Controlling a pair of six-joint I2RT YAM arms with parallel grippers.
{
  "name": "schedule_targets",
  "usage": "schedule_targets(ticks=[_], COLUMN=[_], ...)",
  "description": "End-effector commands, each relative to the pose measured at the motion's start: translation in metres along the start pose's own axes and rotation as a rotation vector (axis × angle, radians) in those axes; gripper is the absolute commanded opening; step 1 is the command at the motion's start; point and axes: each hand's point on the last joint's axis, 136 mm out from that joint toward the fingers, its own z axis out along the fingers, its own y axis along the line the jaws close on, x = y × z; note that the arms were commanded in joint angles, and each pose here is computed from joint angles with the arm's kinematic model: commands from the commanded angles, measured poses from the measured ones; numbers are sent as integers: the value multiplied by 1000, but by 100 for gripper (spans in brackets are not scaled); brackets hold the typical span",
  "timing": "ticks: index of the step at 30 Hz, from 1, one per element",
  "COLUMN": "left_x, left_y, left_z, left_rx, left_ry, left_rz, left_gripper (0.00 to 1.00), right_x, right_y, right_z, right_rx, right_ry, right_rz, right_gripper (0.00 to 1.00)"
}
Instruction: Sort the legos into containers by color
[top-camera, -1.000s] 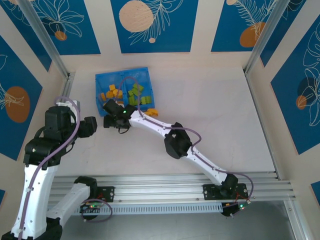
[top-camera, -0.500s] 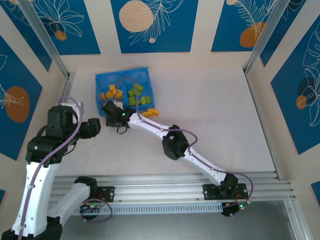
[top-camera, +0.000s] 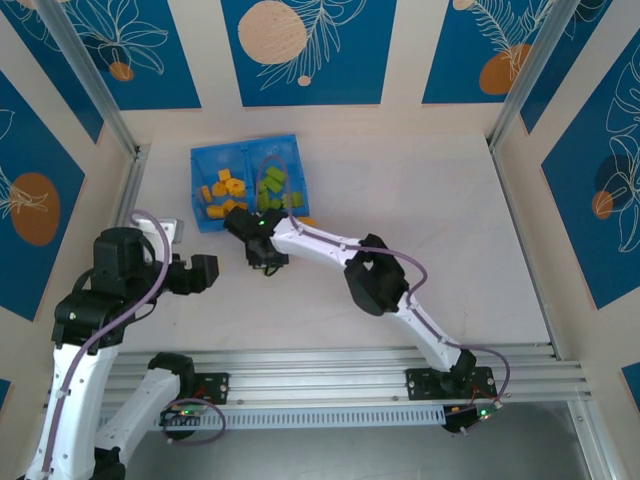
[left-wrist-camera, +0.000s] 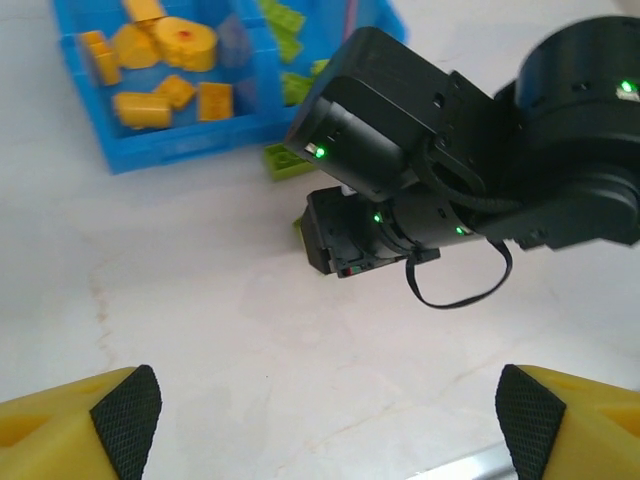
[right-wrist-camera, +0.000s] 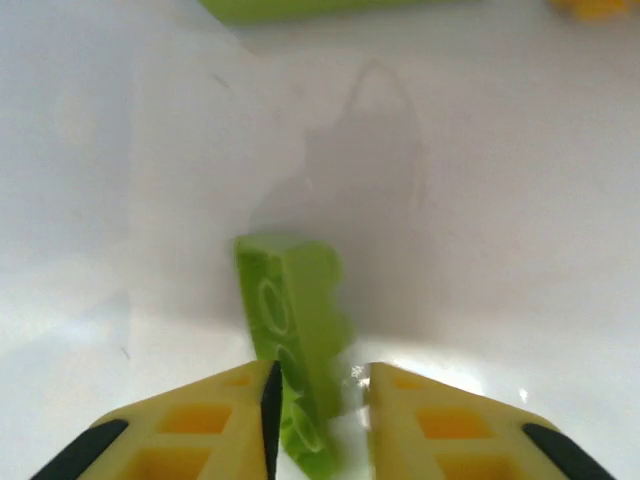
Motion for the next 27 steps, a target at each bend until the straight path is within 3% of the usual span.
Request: schedule_targets(ticks=[1, 8, 10, 16, 18, 21, 27], left_x=[1, 0, -1, 5, 7, 7, 8], left_y=[-29, -42, -41, -35, -34, -37, -37], left_z=[1, 3, 3, 3, 3, 3, 3], left_rx=[181, 270, 261, 226, 221, 236, 238], left_ry=[-11, -30, -33, -11, -8, -9, -3], left_rz=[75, 69, 78, 93, 79, 76, 78], left_gripper=[91, 93, 94, 95, 95, 95, 96], right_x=[-15, -57, -59, -38, -31, -21, -16], right_y=[-5, -22, -23, -14, -4, 3, -9], right_z=[-54, -119, -119, -84, -69, -44, -2], right_rx=[-120, -242, -257, -237, -232, -181, -23], right_ry=[-20, -119, -108, -9, 5, 56, 71], right_rz=[43, 76, 43, -6, -60, -118, -150], right_gripper=[27, 27, 34, 69, 76, 81, 81])
